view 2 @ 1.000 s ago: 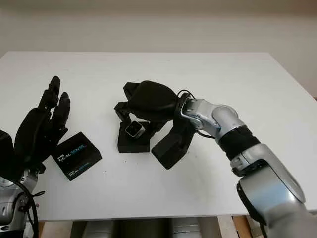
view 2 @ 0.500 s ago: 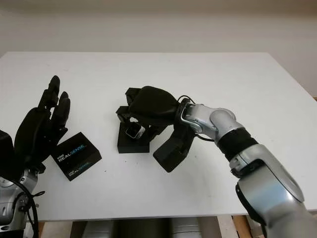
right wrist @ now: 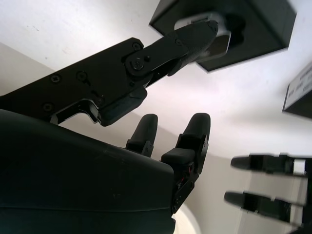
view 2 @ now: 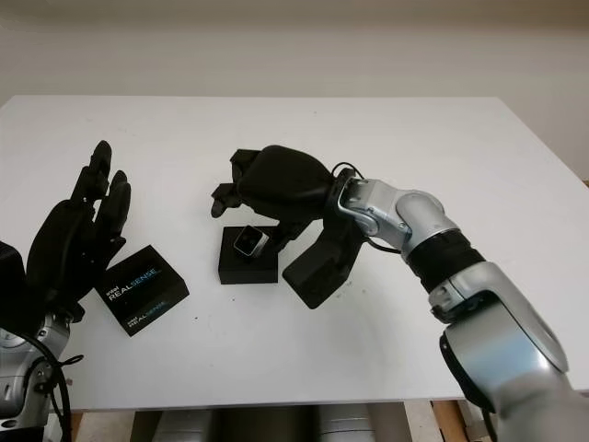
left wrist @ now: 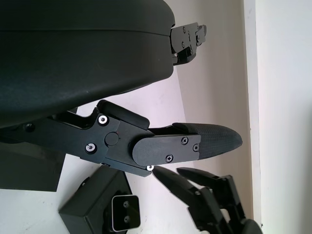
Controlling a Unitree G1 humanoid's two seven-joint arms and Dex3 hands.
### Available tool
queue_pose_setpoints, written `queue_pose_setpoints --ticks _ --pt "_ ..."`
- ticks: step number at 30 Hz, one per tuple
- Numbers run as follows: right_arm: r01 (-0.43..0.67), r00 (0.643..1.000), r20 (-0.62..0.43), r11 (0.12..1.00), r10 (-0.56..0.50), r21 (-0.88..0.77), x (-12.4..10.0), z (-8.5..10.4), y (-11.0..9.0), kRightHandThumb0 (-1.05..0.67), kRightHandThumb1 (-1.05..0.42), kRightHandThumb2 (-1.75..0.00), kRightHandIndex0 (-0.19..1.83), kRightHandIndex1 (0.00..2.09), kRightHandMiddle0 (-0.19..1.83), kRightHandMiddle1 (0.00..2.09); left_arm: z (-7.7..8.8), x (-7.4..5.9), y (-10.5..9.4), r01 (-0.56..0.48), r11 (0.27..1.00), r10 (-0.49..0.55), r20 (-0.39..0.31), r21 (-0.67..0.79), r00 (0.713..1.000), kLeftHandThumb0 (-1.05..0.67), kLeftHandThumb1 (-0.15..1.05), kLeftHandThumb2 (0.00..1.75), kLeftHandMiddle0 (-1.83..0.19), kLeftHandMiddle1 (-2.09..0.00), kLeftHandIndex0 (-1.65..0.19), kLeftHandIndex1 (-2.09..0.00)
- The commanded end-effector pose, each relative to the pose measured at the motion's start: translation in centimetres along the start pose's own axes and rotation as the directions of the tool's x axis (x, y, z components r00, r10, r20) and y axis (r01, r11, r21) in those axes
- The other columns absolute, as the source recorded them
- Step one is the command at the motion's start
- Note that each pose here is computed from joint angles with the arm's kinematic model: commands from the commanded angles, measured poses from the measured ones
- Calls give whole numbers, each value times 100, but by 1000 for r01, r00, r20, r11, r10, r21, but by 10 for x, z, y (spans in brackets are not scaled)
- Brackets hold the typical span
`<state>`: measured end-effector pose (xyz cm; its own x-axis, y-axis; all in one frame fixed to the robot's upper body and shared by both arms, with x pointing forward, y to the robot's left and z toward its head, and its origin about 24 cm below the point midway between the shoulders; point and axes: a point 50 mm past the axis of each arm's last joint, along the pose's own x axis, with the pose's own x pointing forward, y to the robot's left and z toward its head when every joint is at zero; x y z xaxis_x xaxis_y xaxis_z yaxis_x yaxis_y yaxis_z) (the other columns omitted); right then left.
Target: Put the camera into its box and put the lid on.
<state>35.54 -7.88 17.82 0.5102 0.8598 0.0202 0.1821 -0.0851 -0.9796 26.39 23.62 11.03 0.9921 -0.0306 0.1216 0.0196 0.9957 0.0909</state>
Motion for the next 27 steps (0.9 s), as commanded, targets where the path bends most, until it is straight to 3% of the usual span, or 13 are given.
queue_pose_setpoints --ticks 1,8,15,21,27 --pt "41 999 -4 999 -41 -13 2 -4 -16 -73 -81 -5 22 113 46 62 1 0 1 1 1000 -1 7 1 1000 -72 105 49 19 0 19 0" --pt "8 1000 3 998 -8 -58 6 -1 -11 -73 -81 -6 23 111 47 67 1 0 0 -1 1000 1 3 3 1000 -72 105 49 19 0 19 0" --pt "-75 997 4 993 76 -96 9 2 1 -70 -83 -6 17 129 48 79 1 -2 1 -12 1000 12 2 5 1000 -71 105 49 19 0 19 0" --pt "-118 993 2 990 118 -83 10 3 9 -69 -83 -5 21 117 40 97 1 -2 1 -3 1000 3 2 -2 1000 -71 105 49 19 0 19 0" --pt "-143 990 -7 989 143 -45 11 3 15 -67 -82 -5 11 143 32 114 0 -1 1 -7 1000 7 -1 1 1000 -73 105 48 19 0 19 0"
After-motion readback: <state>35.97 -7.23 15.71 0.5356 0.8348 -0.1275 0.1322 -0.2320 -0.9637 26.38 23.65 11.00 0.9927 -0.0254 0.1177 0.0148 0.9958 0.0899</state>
